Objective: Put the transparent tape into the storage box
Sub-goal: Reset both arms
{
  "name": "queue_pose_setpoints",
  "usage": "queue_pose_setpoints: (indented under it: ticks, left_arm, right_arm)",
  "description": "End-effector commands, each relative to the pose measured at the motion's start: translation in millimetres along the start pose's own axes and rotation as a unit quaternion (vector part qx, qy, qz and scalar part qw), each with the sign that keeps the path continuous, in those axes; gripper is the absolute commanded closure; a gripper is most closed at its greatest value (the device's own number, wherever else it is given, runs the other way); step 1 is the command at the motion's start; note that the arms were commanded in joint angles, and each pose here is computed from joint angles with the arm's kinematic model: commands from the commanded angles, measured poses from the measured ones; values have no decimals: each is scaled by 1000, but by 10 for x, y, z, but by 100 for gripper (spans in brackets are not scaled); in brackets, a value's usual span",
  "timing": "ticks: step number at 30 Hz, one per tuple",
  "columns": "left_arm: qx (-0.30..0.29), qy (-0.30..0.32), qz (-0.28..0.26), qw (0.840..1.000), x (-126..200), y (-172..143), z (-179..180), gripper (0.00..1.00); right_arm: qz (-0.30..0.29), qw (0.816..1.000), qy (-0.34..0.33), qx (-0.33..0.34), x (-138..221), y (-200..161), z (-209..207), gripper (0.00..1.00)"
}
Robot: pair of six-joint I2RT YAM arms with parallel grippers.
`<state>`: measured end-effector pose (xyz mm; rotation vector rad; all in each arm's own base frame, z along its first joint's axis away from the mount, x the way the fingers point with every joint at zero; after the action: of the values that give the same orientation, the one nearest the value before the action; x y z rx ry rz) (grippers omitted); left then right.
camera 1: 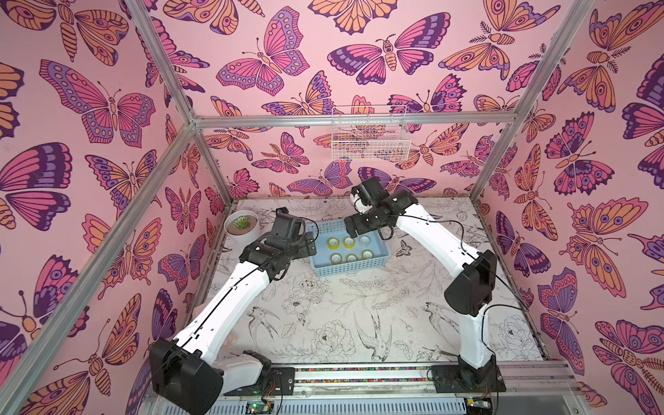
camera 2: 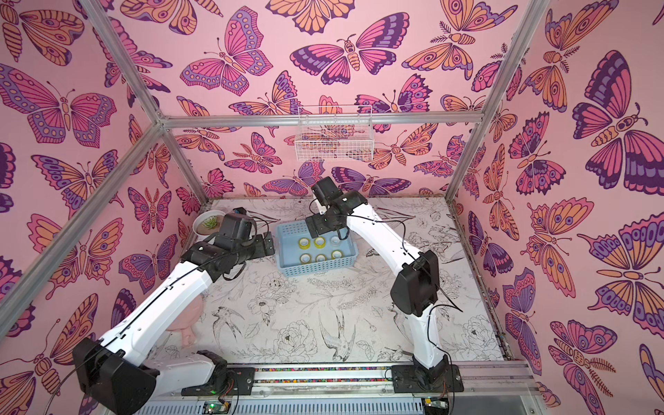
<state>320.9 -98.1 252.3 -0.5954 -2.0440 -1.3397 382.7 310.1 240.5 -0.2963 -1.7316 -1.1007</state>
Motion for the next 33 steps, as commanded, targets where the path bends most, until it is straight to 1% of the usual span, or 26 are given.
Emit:
queue_pose_setpoints:
  ticks: [1,4,7,9,10,12,13,14,16,18,20,21,24,25,28,33]
  left_arm:
    - [-15,40,-21,999,-119,98,105,0]
    - [-23,72,-25,997,-240,107,242,0]
    - [-24,85,-23,996,-365,101,363,0]
    - [-27,91,-34,995,-423,111,437,0]
    - [-28,91,-39,995,-459,105,471,0]
    - [-28,88,-43,995,-511,103,526,0]
    - [-32,90,-45,994,-542,100,554,0]
    - [-38,95,-47,994,-567,100,586,0]
    - [-37,101,-47,993,-606,103,654,0]
    - [-34,98,-48,993,-644,103,709,0]
    - [-30,89,-58,994,-678,106,770,0]
    - [-32,79,-67,994,-691,104,777,0]
    - [-33,75,-101,992,-736,90,886,0]
    - [-33,64,-123,990,-652,139,899,0]
    - [-45,69,-140,987,-669,138,1003,0]
    - [-18,86,-168,982,-724,129,1310,0]
  right_arm:
    - [-1,997,-63,-46,154,-109,-337,1]
    - [14,993,-83,-78,229,-281,-613,1]
    - [41,986,-103,-121,278,-543,-901,1]
    - [41,983,-117,-135,287,-704,-1049,1]
    - [30,982,-122,-138,280,-783,-1121,1]
    - [-12,981,-115,-155,320,-920,-1244,1]
    - [-41,985,-81,-144,317,-964,-1247,1]
    - [-77,983,-74,-148,369,-1002,-1294,1]
    - [-120,976,-90,-161,404,-1147,-1390,1]
    - [-154,964,-140,-164,482,-1284,-1503,1]
    - [-168,943,-219,-189,609,-1469,-1678,1]
    - [-164,938,-238,-189,644,-1535,-1735,1]
    - [-136,942,-248,-181,609,-1699,-1841,1]
    - [-131,942,-251,-180,573,-1756,-1874,1]
    - [-129,945,-248,-173,477,-1867,-1920,1]
    - [-144,936,-261,-185,399,-2032,-2020,1]
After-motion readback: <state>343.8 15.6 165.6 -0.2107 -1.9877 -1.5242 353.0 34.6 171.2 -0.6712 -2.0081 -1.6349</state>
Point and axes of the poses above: each gripper's point midway between its finger pads, its own x axis back along the fingers, its own z axis along the line the jaws close on, y = z × x, the point moved 3 cm from there along x, back along the fingers, and after that the axes turned 12 degrees about x, right-handed, at the moved point
